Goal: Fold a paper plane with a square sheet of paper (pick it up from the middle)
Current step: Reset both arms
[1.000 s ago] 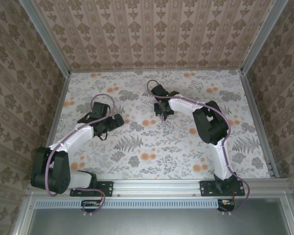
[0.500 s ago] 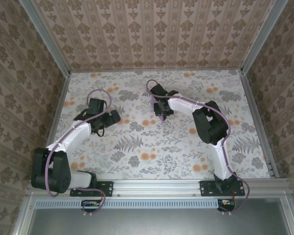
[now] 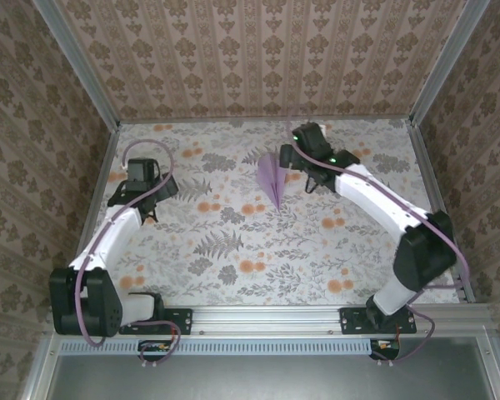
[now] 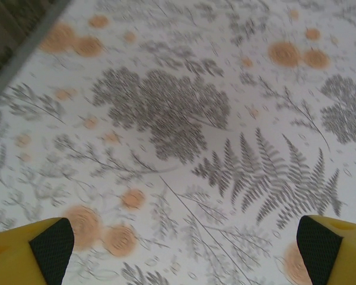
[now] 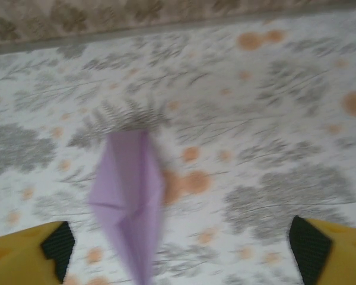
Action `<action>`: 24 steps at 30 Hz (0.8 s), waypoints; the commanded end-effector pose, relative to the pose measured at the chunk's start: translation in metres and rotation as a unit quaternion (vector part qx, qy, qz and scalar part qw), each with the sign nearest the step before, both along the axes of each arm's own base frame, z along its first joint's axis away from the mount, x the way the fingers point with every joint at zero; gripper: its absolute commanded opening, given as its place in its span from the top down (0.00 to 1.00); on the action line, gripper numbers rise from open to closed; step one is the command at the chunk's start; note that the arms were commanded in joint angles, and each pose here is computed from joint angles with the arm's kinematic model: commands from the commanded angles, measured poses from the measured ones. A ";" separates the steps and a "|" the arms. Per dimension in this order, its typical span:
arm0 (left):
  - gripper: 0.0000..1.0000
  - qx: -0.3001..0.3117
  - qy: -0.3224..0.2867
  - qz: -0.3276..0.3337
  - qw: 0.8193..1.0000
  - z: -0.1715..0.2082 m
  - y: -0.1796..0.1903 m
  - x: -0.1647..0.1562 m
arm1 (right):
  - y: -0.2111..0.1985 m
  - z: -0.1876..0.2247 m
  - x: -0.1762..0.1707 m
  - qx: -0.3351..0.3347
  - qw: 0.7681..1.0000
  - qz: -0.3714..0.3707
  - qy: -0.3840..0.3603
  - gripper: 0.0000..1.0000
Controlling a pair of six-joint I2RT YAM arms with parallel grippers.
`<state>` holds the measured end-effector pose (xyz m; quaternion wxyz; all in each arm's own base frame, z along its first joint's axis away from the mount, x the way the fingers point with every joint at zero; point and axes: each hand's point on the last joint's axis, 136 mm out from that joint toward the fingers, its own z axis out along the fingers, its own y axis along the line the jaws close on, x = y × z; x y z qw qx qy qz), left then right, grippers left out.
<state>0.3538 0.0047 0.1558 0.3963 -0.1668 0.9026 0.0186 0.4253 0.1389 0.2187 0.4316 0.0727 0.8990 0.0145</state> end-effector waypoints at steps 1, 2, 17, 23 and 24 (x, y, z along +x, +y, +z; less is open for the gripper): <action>0.00 0.061 -0.048 0.002 0.997 0.012 0.021 0.005 | -0.062 -0.001 -0.005 -0.086 0.993 -0.073 -0.047 0.00; 0.00 0.071 -0.052 -0.002 0.996 0.009 0.025 0.005 | -0.080 -0.003 -0.010 -0.104 0.989 -0.091 -0.054 0.00; 0.00 0.127 -0.181 -0.163 0.961 -0.027 -0.010 0.027 | -0.169 -0.099 -0.030 -0.152 0.977 -0.123 -0.087 0.00; 0.00 0.131 -0.213 -0.182 0.951 -0.038 -0.016 0.031 | -0.158 -0.102 -0.025 -0.122 0.981 -0.062 -0.137 0.00; 0.00 0.131 -0.213 -0.183 0.951 -0.040 -0.016 0.033 | -0.159 -0.104 -0.025 -0.114 0.981 -0.058 -0.145 0.00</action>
